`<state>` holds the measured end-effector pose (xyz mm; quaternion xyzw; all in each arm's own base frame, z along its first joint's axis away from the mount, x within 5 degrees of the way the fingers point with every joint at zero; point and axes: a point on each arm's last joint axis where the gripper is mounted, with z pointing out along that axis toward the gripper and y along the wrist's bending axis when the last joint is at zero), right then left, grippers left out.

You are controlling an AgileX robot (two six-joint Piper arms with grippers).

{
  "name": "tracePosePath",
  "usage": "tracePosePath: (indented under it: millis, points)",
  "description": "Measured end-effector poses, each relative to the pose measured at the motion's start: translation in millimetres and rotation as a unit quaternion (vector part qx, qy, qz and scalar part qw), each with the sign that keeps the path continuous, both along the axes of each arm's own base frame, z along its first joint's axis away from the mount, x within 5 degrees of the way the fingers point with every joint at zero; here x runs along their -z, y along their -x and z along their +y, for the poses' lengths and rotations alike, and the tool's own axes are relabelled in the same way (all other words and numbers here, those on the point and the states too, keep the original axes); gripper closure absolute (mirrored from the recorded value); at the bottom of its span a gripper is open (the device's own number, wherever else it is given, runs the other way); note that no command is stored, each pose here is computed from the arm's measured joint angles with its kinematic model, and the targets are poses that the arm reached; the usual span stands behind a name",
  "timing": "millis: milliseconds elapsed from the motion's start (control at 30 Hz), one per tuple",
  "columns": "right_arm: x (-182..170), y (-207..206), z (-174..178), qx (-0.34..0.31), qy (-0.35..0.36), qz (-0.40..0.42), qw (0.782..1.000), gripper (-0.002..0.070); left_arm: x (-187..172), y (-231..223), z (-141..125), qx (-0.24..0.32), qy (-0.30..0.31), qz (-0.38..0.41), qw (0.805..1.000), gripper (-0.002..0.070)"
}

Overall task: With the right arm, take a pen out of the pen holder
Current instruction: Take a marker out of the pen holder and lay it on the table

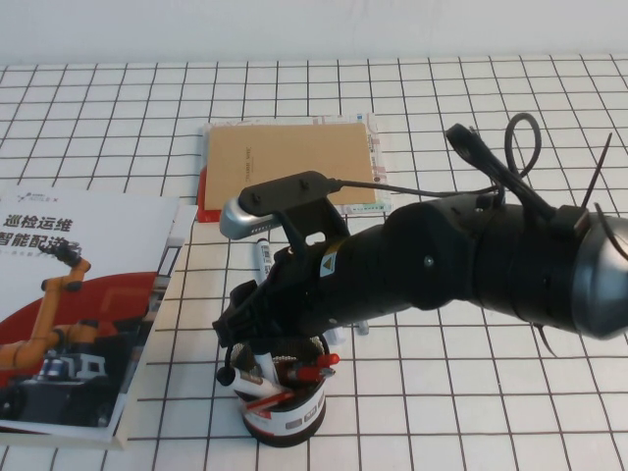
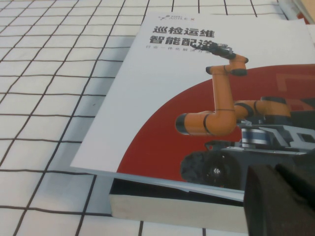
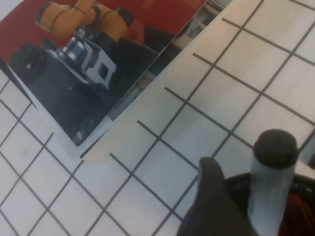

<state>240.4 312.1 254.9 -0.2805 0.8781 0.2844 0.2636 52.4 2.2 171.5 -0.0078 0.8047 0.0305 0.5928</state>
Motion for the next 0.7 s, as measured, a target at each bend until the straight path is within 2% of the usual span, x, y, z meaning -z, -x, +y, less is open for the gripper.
tracePosePath:
  millis: [700]
  points:
    - [15.7, -9.6, 6.8, -0.007, 0.006, -0.034, 0.999, 0.0299, 0.0, 0.0, 0.0, 0.000, 0.000, 0.000, 1.000, 0.0678]
